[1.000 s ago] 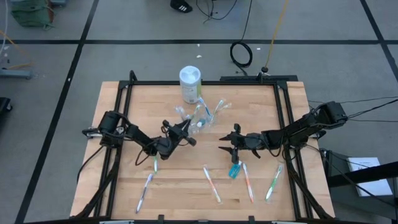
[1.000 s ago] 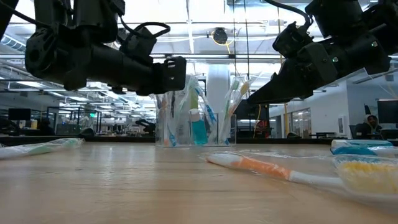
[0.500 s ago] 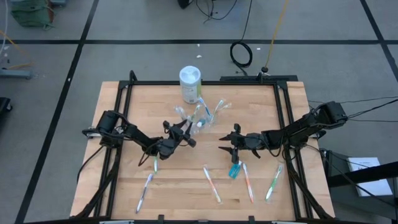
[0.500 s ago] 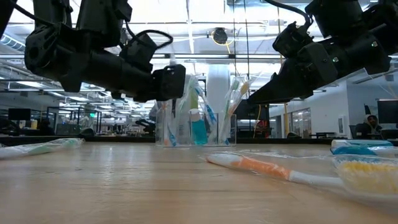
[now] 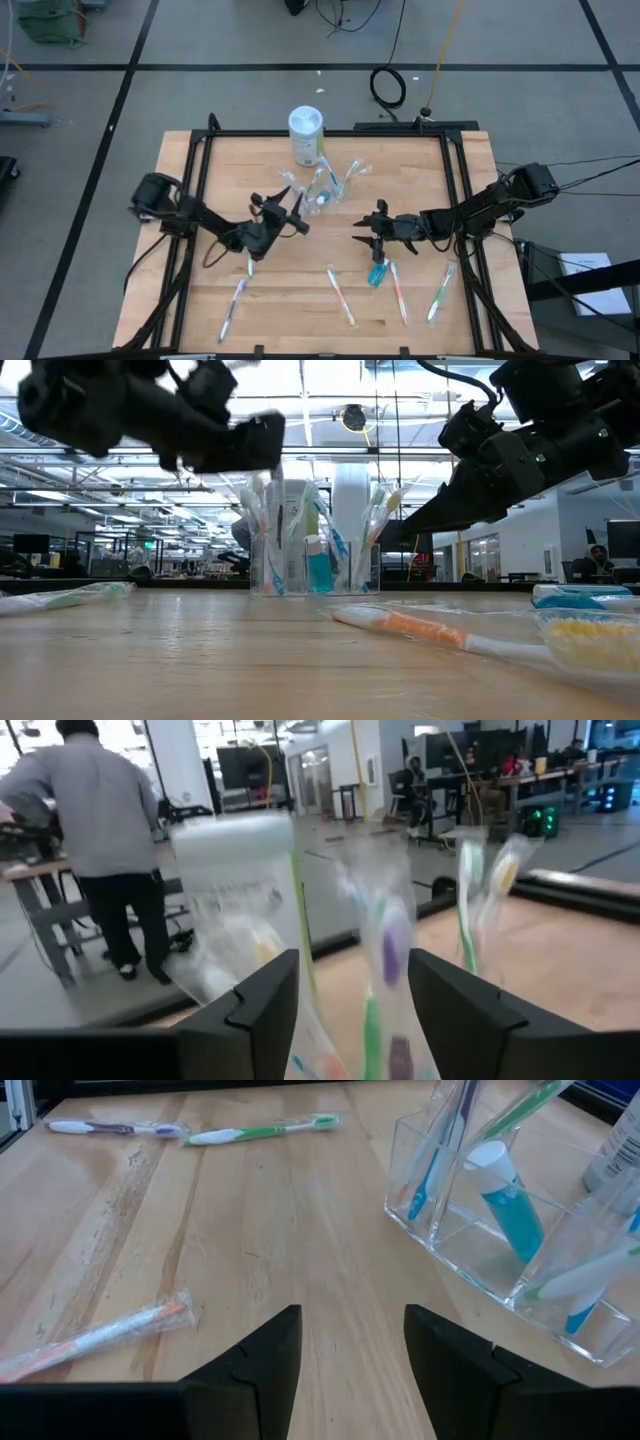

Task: Pick & Place toothbrushing station
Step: Put the blue mouthwash into the transparent organizer

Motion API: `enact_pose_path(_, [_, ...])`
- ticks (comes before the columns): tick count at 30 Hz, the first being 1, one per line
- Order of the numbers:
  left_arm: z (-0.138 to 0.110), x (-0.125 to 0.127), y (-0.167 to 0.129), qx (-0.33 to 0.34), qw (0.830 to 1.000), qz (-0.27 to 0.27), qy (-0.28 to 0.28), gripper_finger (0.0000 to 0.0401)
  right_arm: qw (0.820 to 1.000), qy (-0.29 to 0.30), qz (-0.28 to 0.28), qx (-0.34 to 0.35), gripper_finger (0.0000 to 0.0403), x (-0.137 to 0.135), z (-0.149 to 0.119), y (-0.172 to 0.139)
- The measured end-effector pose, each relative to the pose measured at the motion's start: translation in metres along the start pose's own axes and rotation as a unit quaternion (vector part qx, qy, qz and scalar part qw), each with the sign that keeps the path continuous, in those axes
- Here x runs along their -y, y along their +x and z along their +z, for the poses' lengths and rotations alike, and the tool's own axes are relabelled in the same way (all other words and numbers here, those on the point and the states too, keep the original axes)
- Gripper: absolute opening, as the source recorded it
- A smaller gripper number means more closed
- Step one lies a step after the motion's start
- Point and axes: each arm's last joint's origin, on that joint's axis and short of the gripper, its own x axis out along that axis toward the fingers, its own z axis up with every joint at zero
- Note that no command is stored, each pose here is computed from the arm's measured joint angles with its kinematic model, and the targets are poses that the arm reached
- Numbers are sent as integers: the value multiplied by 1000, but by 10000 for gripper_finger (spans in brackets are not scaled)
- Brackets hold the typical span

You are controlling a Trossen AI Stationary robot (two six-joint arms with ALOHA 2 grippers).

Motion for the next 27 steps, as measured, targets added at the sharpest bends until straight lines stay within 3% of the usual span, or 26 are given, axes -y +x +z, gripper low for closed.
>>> enact_pose_path(12, [58, -16, -43, 10, 1000, -10, 19, 196, 1000, 12, 3, -4, 169, 0, -1, 0])
enact_pose_path(16, [63, -18, -52, 10, 1000, -18, 12, 196, 999, -9, 33, -9, 169, -5, 2, 1])
enact_pose_path(20, [62, -17, -54, 10, 999, -24, 18, 196, 993, -63, 101, 3, 169, -23, 26, 6])
enact_pose_path(23, [60, -16, -53, 9, 999, -24, 30, 195, 980, -119, 155, -42, 169, -38, 42, 10])
enact_pose_path(27, [56, -15, -52, 5, 999, -22, 31, 195, 955, -167, 193, -153, 169, -51, 52, 6])
